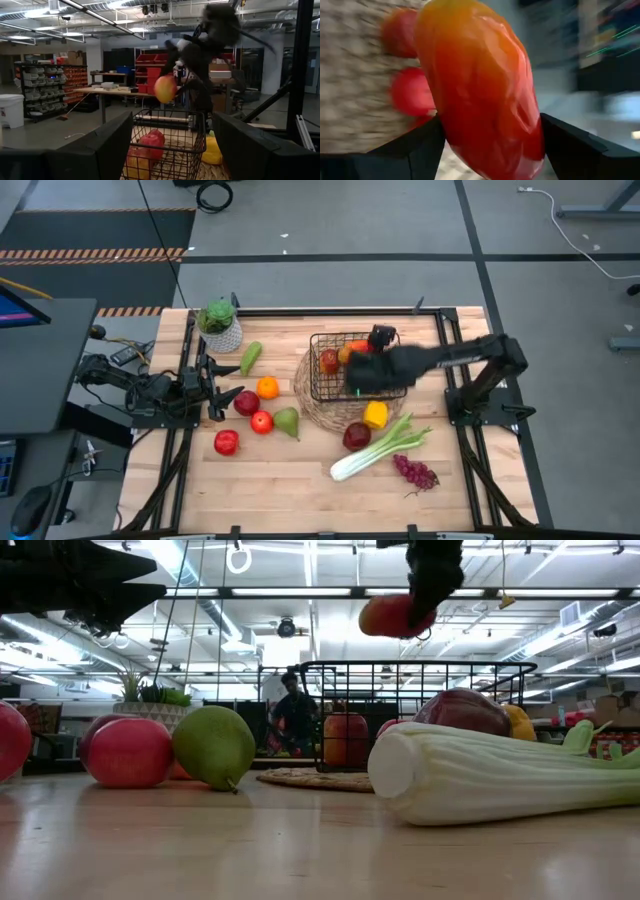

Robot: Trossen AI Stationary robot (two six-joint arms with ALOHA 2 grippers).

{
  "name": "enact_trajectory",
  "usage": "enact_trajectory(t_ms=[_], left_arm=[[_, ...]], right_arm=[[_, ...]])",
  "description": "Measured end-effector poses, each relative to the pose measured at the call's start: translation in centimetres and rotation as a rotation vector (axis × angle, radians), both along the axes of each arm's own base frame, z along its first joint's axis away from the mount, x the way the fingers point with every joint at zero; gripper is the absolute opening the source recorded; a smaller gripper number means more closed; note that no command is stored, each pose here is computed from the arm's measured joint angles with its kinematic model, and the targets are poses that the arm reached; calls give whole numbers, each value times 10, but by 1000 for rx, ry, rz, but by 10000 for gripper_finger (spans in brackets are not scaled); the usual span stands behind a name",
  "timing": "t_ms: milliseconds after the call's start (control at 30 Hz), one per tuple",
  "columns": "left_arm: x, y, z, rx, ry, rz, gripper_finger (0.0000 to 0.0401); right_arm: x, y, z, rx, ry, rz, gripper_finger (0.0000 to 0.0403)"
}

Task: Build produce basket
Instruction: Put the red mango into the black wire basket

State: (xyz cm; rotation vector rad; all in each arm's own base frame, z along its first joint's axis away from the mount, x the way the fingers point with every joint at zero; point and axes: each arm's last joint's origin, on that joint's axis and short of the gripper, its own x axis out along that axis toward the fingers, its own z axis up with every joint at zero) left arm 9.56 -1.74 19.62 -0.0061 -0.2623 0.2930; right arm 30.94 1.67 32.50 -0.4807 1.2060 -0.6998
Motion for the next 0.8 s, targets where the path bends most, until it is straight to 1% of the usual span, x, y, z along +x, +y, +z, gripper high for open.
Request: enact_trajectory(t_ms=[167, 233, 300, 467, 600, 667, 800], left_arm=[[0, 0, 0, 0, 0, 0, 282], [0, 0, 0, 0, 0, -1, 282], [0, 0, 0, 0, 0, 0, 282], [0, 0, 0, 1, 0, 0, 282], [0, 0, 0, 0, -1, 0, 282], [0, 0, 0, 0, 0, 0, 282], [0, 0, 0, 0, 0, 0, 282]], right_arm=[[-3, -40, 14, 340, -223, -163, 312], [-6, -53, 16, 463, -265, -215, 313], [-8, -65, 17, 598, -280, -223, 313], [-9, -89, 17, 914, -299, -151, 313], [-9, -107, 13, 1107, -318, -109, 313], [-9, -113, 16, 1186, -357, -49, 313], [-5, -120, 23, 1355, -450, 145, 313]])
